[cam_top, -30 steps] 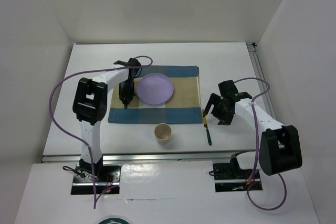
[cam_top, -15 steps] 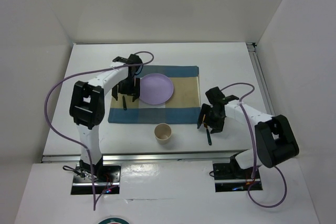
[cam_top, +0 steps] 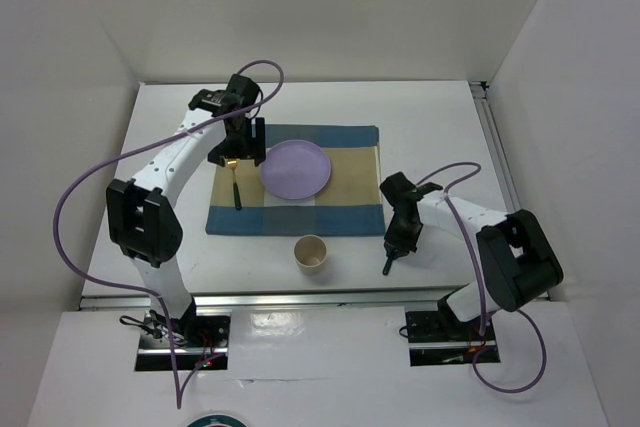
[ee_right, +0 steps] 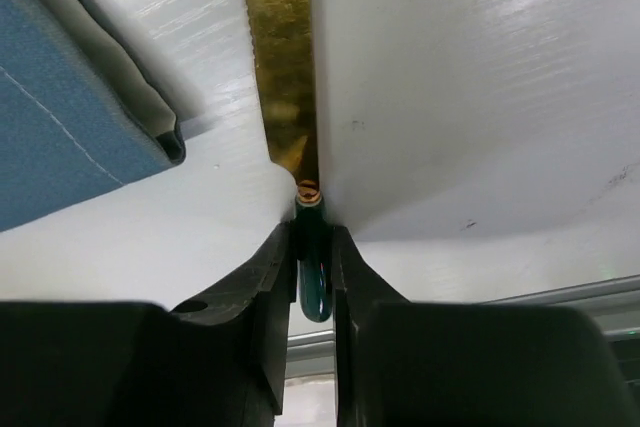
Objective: Set the dinner table for one person
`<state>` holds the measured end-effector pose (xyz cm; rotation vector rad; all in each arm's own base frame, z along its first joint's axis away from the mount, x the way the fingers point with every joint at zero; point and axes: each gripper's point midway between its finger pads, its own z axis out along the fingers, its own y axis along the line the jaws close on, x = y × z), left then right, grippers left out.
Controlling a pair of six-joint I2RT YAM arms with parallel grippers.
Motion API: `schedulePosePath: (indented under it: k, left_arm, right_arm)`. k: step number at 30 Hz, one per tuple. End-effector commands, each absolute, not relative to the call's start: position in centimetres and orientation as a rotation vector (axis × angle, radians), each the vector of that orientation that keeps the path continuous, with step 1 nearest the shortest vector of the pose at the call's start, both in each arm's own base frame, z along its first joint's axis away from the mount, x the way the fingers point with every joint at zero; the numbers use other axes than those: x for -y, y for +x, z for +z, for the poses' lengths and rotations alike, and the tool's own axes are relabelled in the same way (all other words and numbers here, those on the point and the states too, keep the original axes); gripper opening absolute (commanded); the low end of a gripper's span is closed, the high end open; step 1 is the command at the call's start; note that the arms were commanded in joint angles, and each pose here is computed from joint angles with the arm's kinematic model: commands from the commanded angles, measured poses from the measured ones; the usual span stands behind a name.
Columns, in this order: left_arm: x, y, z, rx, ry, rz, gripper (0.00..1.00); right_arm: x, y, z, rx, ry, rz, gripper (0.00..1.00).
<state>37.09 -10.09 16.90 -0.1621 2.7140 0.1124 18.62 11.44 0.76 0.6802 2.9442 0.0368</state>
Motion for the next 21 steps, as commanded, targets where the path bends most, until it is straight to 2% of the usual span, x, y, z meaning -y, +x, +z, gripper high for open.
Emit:
schedulePosePath:
  k: [1, 3, 7, 11, 15, 17, 21]
  left_arm:
    - [10.2, 36.7, 18.0, -2.706, -0.191, 0.083, 0.93]
    - [10.2, 36.7, 18.0, -2.706, -0.191, 0.083, 0.93]
    - [9.7, 36.6, 18.2, -2.687, -0.198, 0.108, 0.93]
    - [8.2, 36.0, 19.5, -2.629, -0.298, 0.189, 0.94]
    - [7.5, 35.1, 22.6, -2.541, -0.326, 0.157, 0.99]
    - [7.4, 34.8, 23.2, -2.519, -0.329, 0.143, 1.0]
    - [7.2, 34.3, 23.3, -2.516, -0.33, 0.141, 1.0]
  right_arm:
    - [-10.3, 18.3, 1.0, -2.887, 0.769, -0.058, 0.09]
    - [-9.7, 18.7, 1.7, -2.84, 0.8, -0.099, 0.0]
    - [-10.3, 21.7, 5.8, -2.706, 0.702, -0.1, 0.0]
    - [-14.5, 28.9, 10.7, -2.584, 0.453, 0.117, 0.0]
    - [-18.2, 34.0, 10.9, -2.592, 0.258, 0.183, 0.0]
    - [-19.3, 35.6, 8.3, -2.652, 0.224, 0.145, 0.0]
    - [-21.9, 39.6, 6.9, -2.656, 0.202, 0.172, 0.0]
